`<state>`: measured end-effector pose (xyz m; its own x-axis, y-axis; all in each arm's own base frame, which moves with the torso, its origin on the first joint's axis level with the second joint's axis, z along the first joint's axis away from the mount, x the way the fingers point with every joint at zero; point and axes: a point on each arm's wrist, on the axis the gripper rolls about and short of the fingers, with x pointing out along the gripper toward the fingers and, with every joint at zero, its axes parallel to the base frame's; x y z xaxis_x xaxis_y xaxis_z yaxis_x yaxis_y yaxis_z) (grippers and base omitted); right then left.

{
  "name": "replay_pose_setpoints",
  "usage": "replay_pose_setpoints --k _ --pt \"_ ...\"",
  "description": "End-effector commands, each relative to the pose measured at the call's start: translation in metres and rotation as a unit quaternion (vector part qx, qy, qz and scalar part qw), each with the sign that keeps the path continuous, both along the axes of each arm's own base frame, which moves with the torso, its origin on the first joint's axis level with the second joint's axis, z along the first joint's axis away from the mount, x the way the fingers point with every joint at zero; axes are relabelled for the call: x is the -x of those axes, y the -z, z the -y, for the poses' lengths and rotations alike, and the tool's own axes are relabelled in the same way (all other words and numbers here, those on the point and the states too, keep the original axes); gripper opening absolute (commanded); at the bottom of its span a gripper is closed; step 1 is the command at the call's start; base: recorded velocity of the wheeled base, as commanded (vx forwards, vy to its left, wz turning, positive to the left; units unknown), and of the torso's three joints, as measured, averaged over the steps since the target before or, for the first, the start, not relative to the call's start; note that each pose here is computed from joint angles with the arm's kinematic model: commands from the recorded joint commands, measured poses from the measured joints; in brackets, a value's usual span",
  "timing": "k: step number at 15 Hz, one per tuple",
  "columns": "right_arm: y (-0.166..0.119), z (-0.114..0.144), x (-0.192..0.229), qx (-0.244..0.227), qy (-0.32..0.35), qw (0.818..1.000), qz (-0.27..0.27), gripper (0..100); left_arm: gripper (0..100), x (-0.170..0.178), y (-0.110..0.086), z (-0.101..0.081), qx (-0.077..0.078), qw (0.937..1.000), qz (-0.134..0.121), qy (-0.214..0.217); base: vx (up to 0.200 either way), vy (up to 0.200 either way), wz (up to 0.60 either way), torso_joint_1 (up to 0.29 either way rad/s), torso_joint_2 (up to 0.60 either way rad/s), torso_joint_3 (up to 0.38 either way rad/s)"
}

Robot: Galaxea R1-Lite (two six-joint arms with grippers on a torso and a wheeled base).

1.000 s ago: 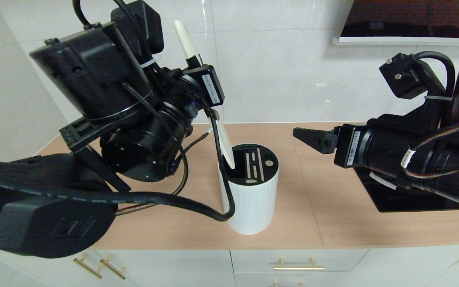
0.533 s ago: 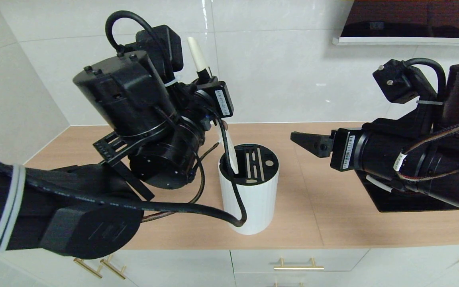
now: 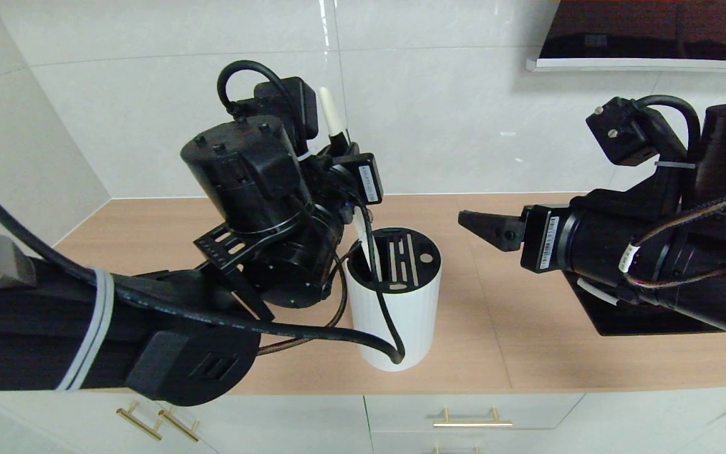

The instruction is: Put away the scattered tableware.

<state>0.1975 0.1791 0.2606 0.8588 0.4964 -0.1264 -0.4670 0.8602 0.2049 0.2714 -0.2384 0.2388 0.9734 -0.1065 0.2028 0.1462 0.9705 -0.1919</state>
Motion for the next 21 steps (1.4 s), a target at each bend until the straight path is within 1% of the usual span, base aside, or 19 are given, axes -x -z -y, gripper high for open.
replay_pose_setpoints --k 1,5,9,10,11,13,19,21 --pt "0.001 -0.001 -0.001 0.001 -0.001 1.0 -0.001 100 0 -0.005 0.009 0.004 -0.007 0.9999 -0.009 -0.001 0.0 0.0 0.0 0.0 0.0 0.0" --pt "0.004 -0.003 -0.003 0.004 0.0 1.0 -0.004 100 0 -0.01 0.023 0.01 -0.015 0.9997 -0.019 -0.001 0.0 0.0 0.0 0.0 0.0 0.0" --pt "0.004 -0.003 -0.003 0.005 -0.001 1.0 -0.005 100 0 -0.014 0.047 0.023 -0.036 0.9984 -0.043 0.007 0.0 0.0 0.0 0.0 0.0 0.0" --pt "0.004 -0.003 -0.003 0.005 -0.001 1.0 -0.006 100 0 -0.014 0.049 0.025 -0.038 0.9982 -0.045 0.009 0.0 0.0 0.0 0.0 0.0 0.0" --pt "0.005 -0.003 -0.003 0.006 0.0 1.0 -0.006 100 0 -0.013 0.058 0.028 -0.046 0.9974 -0.054 0.014 0.0 0.0 0.0 0.0 0.0 0.0" --pt "0.005 -0.003 -0.003 0.006 -0.001 1.0 -0.006 100 0 -0.015 0.066 0.031 -0.051 0.9966 -0.062 0.015 0.0 0.0 0.0 0.0 0.0 0.0" --pt "0.006 -0.004 -0.004 0.007 -0.001 1.0 -0.007 100 0 -0.017 0.086 0.033 -0.073 0.9936 -0.084 0.017 0.0 0.0 0.0 0.0 0.0 0.0" --pt "0.006 -0.004 -0.004 0.007 -0.001 1.0 -0.007 100 0 -0.017 0.087 0.033 -0.073 0.9935 -0.085 0.017 0.0 0.0 0.0 0.0 0.0 0.0"
